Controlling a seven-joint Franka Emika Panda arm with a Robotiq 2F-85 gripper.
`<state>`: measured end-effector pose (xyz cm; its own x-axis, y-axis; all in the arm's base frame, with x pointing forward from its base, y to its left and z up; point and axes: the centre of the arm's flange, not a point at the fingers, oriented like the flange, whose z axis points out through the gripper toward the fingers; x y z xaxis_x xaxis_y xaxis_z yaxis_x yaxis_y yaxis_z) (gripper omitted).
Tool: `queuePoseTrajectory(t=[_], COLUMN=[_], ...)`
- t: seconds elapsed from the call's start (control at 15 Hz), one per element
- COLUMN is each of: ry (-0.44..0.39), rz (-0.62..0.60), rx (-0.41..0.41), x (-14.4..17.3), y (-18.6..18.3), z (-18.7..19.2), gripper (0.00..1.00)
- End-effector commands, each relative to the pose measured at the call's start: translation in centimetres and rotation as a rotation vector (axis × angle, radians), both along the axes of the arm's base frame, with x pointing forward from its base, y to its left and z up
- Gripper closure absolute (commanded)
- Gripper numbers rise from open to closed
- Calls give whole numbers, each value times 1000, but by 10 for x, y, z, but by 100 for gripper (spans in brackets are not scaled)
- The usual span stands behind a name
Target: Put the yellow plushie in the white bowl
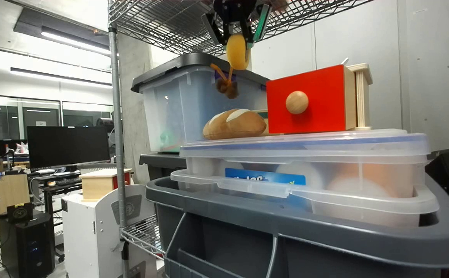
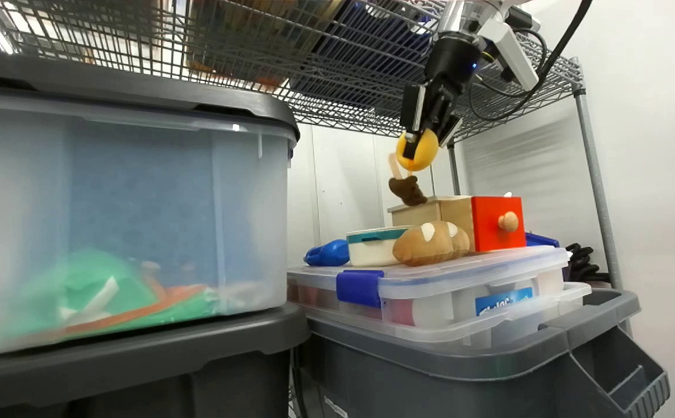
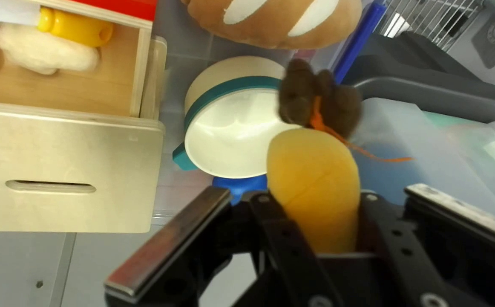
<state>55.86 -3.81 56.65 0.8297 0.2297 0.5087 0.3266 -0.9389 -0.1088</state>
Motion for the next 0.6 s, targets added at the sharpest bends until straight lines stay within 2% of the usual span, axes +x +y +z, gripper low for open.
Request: queuePoseTrajectory(t=[0.0,0.53], ry=[-13,-46], rz=[-7,-15], rx=[-1,18], x=[3,6], y=[-3,-5], z=[10,14], gripper=[94,94])
